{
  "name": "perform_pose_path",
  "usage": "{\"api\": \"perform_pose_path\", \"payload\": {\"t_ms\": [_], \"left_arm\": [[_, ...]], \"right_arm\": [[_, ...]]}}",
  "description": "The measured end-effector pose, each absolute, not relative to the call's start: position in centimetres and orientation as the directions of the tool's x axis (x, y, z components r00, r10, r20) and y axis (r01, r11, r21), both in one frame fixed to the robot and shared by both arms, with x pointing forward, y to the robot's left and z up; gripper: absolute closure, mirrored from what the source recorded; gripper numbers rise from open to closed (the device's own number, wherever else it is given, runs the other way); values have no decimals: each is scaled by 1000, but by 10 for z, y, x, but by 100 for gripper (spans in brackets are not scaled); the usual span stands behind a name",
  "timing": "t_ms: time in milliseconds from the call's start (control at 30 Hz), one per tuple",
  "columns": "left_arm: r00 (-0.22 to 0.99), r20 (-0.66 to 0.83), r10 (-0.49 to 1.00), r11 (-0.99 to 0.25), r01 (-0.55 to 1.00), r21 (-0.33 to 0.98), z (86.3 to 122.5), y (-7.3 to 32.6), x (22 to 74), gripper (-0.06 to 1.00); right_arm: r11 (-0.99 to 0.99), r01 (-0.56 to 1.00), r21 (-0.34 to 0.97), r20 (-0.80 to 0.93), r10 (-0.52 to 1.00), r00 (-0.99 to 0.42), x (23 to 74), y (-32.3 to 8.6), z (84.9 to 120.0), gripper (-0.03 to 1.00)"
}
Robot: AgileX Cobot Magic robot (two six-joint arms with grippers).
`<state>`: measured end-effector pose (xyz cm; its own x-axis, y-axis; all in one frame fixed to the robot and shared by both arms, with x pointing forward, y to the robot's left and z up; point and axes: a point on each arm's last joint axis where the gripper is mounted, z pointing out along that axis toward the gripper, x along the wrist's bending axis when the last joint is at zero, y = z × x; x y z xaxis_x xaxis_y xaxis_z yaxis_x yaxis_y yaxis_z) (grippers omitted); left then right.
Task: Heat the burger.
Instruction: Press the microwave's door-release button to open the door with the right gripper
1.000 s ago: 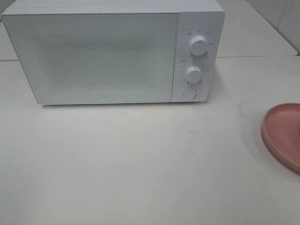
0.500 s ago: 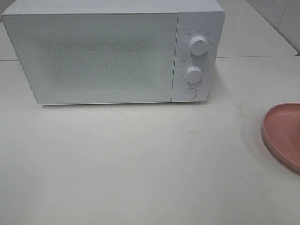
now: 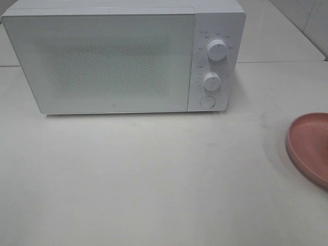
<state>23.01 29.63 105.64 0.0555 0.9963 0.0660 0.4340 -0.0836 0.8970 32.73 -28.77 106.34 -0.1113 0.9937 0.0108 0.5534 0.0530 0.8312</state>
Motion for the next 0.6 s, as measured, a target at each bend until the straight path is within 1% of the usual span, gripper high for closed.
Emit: {"api": "perform_pose_path", "payload": {"t_ms": [100,433,600], "left_arm": [[55,66,996,-84,434,897,1056,296,230,-5],[55,66,996,-84,434,897,1056,296,230,-5],[55,66,996,-84,434,897,1056,296,230,-5]], "right_arm": [[54,548,835,11,993,-114,347,-285,1062,22],[54,527,848,12,993,-120,382,-279,1056,22],[56,536,843,12,992,-123,403,-276,1046,22]]}}
